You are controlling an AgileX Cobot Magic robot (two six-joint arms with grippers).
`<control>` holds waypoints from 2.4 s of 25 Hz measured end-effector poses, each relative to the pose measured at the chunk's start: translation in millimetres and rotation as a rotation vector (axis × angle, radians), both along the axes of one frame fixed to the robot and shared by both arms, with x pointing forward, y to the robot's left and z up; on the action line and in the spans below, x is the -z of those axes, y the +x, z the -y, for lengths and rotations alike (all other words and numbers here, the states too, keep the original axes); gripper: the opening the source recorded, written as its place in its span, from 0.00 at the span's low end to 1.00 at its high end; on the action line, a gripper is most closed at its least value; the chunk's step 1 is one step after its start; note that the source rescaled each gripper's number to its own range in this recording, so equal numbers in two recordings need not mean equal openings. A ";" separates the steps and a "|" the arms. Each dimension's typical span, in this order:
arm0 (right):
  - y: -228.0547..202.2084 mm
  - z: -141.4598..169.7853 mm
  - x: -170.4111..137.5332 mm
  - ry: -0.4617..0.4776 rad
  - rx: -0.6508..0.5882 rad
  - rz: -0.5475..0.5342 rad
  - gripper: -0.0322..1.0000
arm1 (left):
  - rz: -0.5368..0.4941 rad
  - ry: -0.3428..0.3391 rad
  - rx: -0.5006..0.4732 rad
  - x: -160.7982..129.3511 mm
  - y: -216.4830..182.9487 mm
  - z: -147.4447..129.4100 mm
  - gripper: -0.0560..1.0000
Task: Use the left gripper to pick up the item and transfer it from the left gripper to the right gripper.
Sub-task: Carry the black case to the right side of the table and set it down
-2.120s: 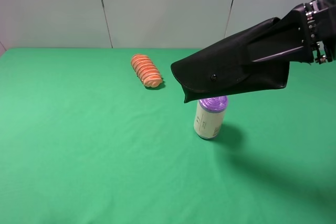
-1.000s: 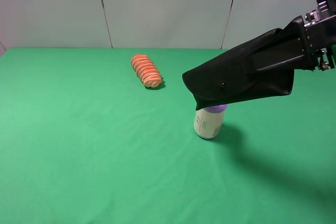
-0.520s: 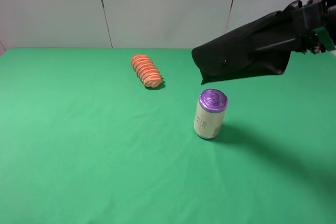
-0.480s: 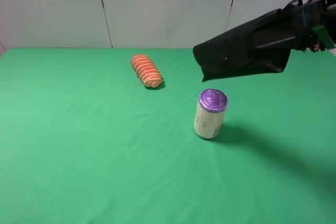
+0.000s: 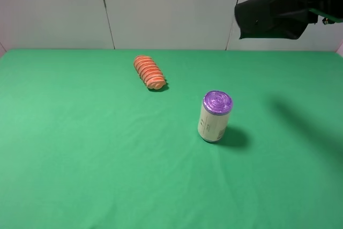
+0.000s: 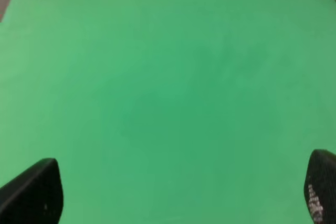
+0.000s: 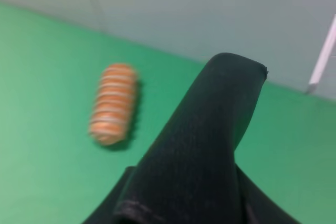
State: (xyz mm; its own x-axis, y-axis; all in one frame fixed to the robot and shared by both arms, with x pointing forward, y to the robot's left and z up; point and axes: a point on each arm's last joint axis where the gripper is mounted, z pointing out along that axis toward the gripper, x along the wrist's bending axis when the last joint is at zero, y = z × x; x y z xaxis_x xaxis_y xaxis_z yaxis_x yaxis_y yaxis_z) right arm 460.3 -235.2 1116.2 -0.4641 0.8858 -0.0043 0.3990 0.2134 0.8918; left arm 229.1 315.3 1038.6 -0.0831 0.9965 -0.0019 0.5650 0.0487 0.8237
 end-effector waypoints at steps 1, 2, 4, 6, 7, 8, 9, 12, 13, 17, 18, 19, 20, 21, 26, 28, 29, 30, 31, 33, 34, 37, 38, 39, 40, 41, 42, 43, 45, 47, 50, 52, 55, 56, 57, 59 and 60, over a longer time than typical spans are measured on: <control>3.6 0.9 2.6 -0.020 0.008 0.002 0.05 | 0.000 0.004 -0.002 -0.1 0.0 -0.4 0.78; 7.8 1.1 7.0 -0.038 0.013 -0.011 0.05 | 0.001 0.006 -0.004 -0.1 0.0 -0.6 0.78; 16.5 0.6 17.4 -0.065 0.014 -0.047 0.05 | 0.001 0.011 -0.007 -0.2 0.0 -1.1 0.78; 25.1 0.3 26.5 -0.084 0.020 -0.069 0.05 | 0.001 0.015 -0.009 -0.2 0.0 -1.4 0.78; 29.7 0.5 31.1 -0.090 0.029 -0.075 0.05 | 0.001 0.016 -0.009 -0.2 0.0 -1.5 0.78; 33.6 1.2 34.7 -0.098 0.042 -0.070 0.05 | 0.001 0.017 -0.010 -0.3 0.0 -1.7 0.78; 37.0 1.9 39.4 -0.103 0.056 -0.069 0.05 | 0.001 0.017 -0.010 -0.3 0.0 -1.7 0.77; 39.0 6.7 59.1 -0.121 0.110 -0.063 0.05 | 0.002 0.019 -0.012 -0.3 0.0 -1.8 0.77; 37.6 8.4 65.8 -0.128 0.125 -0.064 0.05 | 0.002 0.019 -0.012 -0.3 0.0 -1.8 0.77; 26.0 17.6 99.1 -0.156 0.200 -0.074 0.05 | 0.002 0.019 -0.012 -0.3 0.0 -1.8 0.77; 22.7 20.5 106.6 -0.160 0.227 -0.071 0.05 | 0.002 0.019 -0.012 -0.3 0.0 -1.8 0.77; 19.4 23.4 113.5 -0.161 0.255 -0.066 0.05 | 0.002 0.019 -0.012 -0.3 0.0 -1.8 0.77; 16.4 25.8 119.0 -0.157 0.281 -0.065 0.05 | 0.002 0.020 -0.012 -0.3 0.0 -1.9 0.77; 13.3 28.6 124.4 -0.153 0.310 -0.060 0.05 | 0.002 0.020 -0.012 -0.3 0.0 -1.9 0.77; 8.3 35.3 132.3 -0.129 0.392 -0.021 0.05 | 0.002 0.021 -0.013 -0.3 0.0 -2.0 0.77; 9.1 35.2 133.2 -0.137 0.387 -0.018 0.05 | 0.002 0.021 -0.013 -0.3 0.0 -2.1 0.77; 9.4 35.0 134.9 -0.142 0.383 -0.024 0.05 | 0.002 0.021 -0.013 -0.3 0.0 -2.1 0.77; 9.9 34.8 137.2 -0.149 0.380 -0.032 0.05 | 0.002 0.021 -0.013 -0.3 0.0 -2.1 0.77; 10.8 34.6 140.6 -0.156 0.377 -0.045 0.05 | 0.002 0.021 -0.013 -0.3 0.0 -2.1 0.77; 12.9 34.0 148.3 -0.163 0.375 -0.079 0.05 | 0.002 0.021 -0.013 -0.3 0.0 -2.1 0.77; 14.2 33.8 153.0 -0.165 0.377 -0.099 0.05 | 0.002 0.021 -0.013 -0.3 0.0 -2.1 0.77; 17.6 33.5 164.8 -0.173 0.382 -0.143 0.05 | 0.002 0.021 -0.013 -0.3 0.0 -2.1 0.77; 18.5 33.5 167.9 -0.177 0.383 -0.153 0.05 | 0.003 0.021 -0.013 -0.4 0.0 -2.1 0.77; 19.4 33.4 171.1 -0.178 0.387 -0.164 0.05 | 0.003 0.021 -0.013 -0.4 0.0 -2.1 0.77; 20.1 33.4 175.0 -0.178 0.390 -0.180 0.04 | 0.003 0.021 -0.013 -0.4 0.0 -2.1 0.77; 20.7 33.3 178.2 -0.179 0.392 -0.193 0.04 | 0.003 0.021 -0.013 -0.4 0.0 -2.1 0.77; 21.2 33.2 181.4 -0.183 0.392 -0.206 0.04 | 0.003 0.021 -0.013 -0.4 0.0 -2.1 0.77; 21.6 33.1 184.2 -0.186 0.392 -0.216 0.04 | 0.003 0.021 -0.013 -0.4 0.0 -2.1 0.77; 22.0 32.9 188.0 -0.192 0.389 -0.231 0.03 | 0.003 0.021 -0.013 -0.4 0.0 -2.1 0.77; 21.9 32.7 189.6 -0.194 0.387 -0.241 0.03 | 0.003 0.021 -0.013 -0.4 0.0 -2.1 0.77; 21.8 32.6 190.4 -0.194 0.386 -0.246 0.03 | 0.003 0.021 -0.013 -0.4 0.0 -2.1 0.77; 21.6 32.4 191.2 -0.195 0.383 -0.252 0.03 | 0.003 0.021 -0.013 -0.4 0.0 -2.1 0.77; 20.5 31.8 192.2 -0.194 0.376 -0.269 0.03 | 0.003 0.021 -0.013 -0.4 0.0 -2.1 0.77; 20.0 31.5 192.8 -0.193 0.373 -0.277 0.09 | 0.003 0.021 -0.013 -0.4 0.0 -2.1 0.77; 18.8 30.7 194.0 -0.189 0.367 -0.297 0.24 | 0.003 0.021 -0.013 -0.4 0.0 -2.1 0.77; 16.4 29.3 196.1 -0.187 0.351 -0.332 0.66 | 0.003 0.021 -0.013 -0.4 0.0 -2.1 0.76; 15.4 28.8 197.0 -0.183 0.347 -0.348 0.80 | 0.003 0.021 -0.013 -0.4 0.0 -2.1 0.76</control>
State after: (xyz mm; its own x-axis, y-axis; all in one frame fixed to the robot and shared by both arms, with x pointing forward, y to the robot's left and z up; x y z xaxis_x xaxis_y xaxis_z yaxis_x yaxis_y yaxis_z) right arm 475.6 -264.0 919.1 -0.1449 0.9869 -0.0712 0.7402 0.1559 0.6541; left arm 229.2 317.4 1039.0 -0.0961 0.9952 0.0191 0.5622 0.0384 0.8261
